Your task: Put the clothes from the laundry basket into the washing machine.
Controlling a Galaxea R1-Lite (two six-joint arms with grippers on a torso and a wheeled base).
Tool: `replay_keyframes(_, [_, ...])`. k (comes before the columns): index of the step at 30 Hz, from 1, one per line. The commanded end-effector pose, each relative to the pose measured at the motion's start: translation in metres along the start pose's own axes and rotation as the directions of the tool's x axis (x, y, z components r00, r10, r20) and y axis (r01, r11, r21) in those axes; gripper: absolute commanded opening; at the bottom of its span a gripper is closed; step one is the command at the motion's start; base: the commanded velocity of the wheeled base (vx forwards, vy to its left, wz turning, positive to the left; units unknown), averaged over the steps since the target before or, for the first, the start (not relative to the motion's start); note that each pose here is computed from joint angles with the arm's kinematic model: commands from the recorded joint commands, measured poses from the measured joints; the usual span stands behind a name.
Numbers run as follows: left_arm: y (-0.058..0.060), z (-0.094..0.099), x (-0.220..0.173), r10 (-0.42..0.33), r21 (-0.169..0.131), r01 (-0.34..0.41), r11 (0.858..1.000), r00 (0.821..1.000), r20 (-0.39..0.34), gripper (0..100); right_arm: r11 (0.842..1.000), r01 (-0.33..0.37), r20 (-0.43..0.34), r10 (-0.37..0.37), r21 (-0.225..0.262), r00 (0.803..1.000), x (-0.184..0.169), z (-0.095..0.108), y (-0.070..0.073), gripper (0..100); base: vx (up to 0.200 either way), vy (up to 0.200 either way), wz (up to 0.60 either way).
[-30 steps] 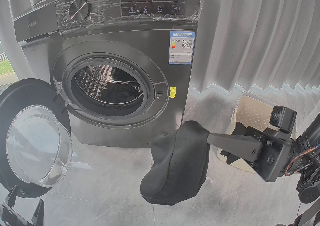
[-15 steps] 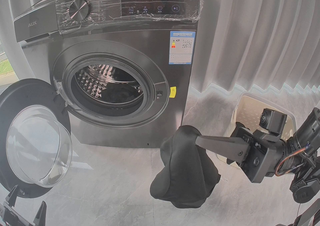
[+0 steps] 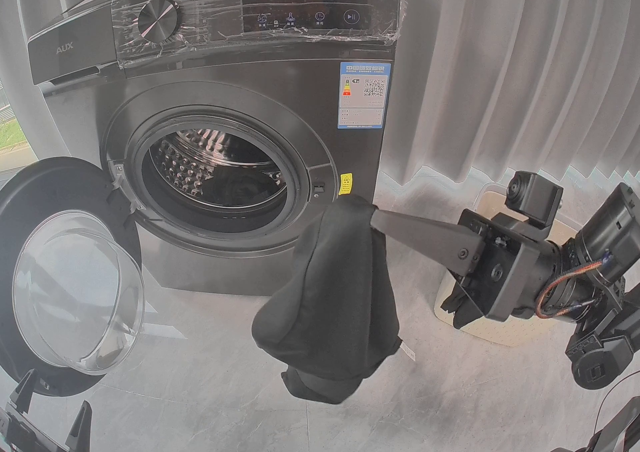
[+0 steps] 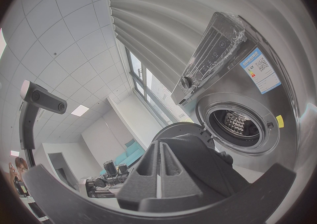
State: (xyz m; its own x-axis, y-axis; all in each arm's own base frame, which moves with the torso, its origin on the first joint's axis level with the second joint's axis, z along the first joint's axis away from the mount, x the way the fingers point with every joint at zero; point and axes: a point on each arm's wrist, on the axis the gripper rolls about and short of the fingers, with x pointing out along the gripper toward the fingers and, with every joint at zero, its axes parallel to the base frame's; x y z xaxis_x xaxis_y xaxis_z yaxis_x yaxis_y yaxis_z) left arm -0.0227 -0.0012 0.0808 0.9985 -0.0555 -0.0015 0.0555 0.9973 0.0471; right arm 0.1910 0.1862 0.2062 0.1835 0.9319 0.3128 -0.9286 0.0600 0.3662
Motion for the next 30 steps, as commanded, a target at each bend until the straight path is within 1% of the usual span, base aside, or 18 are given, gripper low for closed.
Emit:
replay_keyframes(1, [0.000,-0.005,0.000,0.001,0.002,-0.001,1.000,1.000,0.005,100,1.000,0.003,0.000,-0.003,0.000,1.000,0.006,-0.001,-0.007,0,0.000,0.000,0.00])
replay_keyframes(6, [0.000,-0.005,0.000,0.001,0.007,-0.001,1.000,1.000,0.006,100,1.000,0.002,-0.001,-0.002,0.000,1.000,0.010,-0.002,-0.011,0,0.000,0.000,0.00])
replay_keyframes(8, [0.000,-0.004,0.000,0.005,-0.002,-0.005,1.000,1.000,0.012,100,1.000,0.000,-0.002,0.000,0.001,1.000,0.011,-0.002,-0.012,0,0.000,0.000,0.00])
replay_keyframes(9, [0.000,0.008,-0.003,0.019,-0.021,-0.018,1.000,0.997,0.076,100,1.000,0.004,-0.004,-0.004,0.003,1.000,0.011,-0.004,-0.013,0,0.000,0.000,0.00])
replay_keyframes(10, [0.000,0.011,-0.003,0.018,-0.023,-0.016,1.000,0.996,0.091,100,1.000,0.005,-0.005,-0.005,0.004,1.000,0.012,-0.004,-0.014,0,0.000,0.000,0.00])
replay_keyframes(11, [0.002,0.068,-0.015,0.021,-0.070,-0.001,0.998,0.958,0.286,100,1.000,0.006,-0.004,-0.006,0.004,1.000,0.013,-0.004,-0.015,0,0.000,0.000,0.00])
replay_keyframes(13, [0.005,0.109,-0.015,-0.003,-0.079,0.031,0.996,0.944,0.331,100,1.000,0.003,0.000,-0.003,0.000,1.000,0.016,-0.003,-0.017,0,0.000,0.000,0.00])
replay_keyframes(14, [0.005,0.114,-0.013,-0.014,-0.074,0.040,0.996,0.945,0.327,100,1.000,0.000,-0.001,0.000,0.000,1.000,0.017,-0.004,-0.018,0,0.000,0.000,0.00])
replay_keyframes(15, [0.005,0.118,-0.007,-0.059,-0.062,0.080,0.995,0.955,0.292,100,1.000,0.000,0.001,0.000,-0.001,1.000,0.019,-0.004,-0.020,0,0.000,0.000,0.00])
replay_keyframes(17, [0.004,0.115,0.012,-0.167,-0.056,0.180,0.982,0.969,0.182,100,1.000,-0.001,0.000,0.001,-0.001,1.000,0.021,-0.004,-0.021,0,0.000,0.000,0.00])
replay_keyframes(19, [0.001,0.108,0.031,-0.271,-0.072,0.276,0.959,0.960,0.070,100,1.000,0.002,-0.002,-0.002,0.003,1.000,0.024,-0.006,-0.026,0,0.000,0.000,0.00])
replay_keyframes(21, [0.001,0.108,0.031,-0.271,-0.072,0.276,0.959,0.960,0.070,100,1.000,0.002,-0.002,-0.002,0.003,1.000,0.024,-0.006,-0.026,0,0.000,0.000,0.00])
replay_keyframes(22, [-0.001,0.103,0.059,-0.386,-0.123,0.376,0.918,0.920,-0.071,100,1.000,0.012,-0.010,-0.012,0.009,1.000,0.027,-0.011,-0.033,0,0.000,0.000,0.00])
replay_keyframes(23, [-0.002,0.102,0.061,-0.396,-0.128,0.385,0.914,0.915,-0.080,100,1.000,0.011,-0.009,-0.011,0.008,1.000,0.028,-0.010,-0.033,0,0.000,0.000,0.00])
replay_keyframes(24, [-0.003,0.102,0.072,-0.450,-0.152,0.431,0.889,0.884,-0.124,100,1.000,0.008,-0.005,-0.008,0.006,1.000,0.030,-0.010,-0.035,0,0.000,0.000,0.00])
replay_keyframes(25, [-0.005,0.102,0.077,-0.475,-0.160,0.453,0.877,0.869,-0.142,100,1.000,0.007,-0.004,-0.007,0.005,1.000,0.030,-0.009,-0.035,0,0.000,0.000,0.00])
replay_keyframes(28, [-0.014,0.106,0.094,-0.573,-0.197,0.541,0.818,0.795,-0.197,100,1.000,0.018,0.012,-0.018,0.001,1.000,0.035,-0.009,-0.039,0,0.000,0.000,0.00])
replay_keyframes(30, [-0.020,0.105,0.102,-0.610,-0.214,0.572,0.792,0.759,-0.228,100,1.000,0.030,0.012,-0.030,0.002,0.999,0.037,-0.011,-0.045,0,0.000,0.000,0.00])
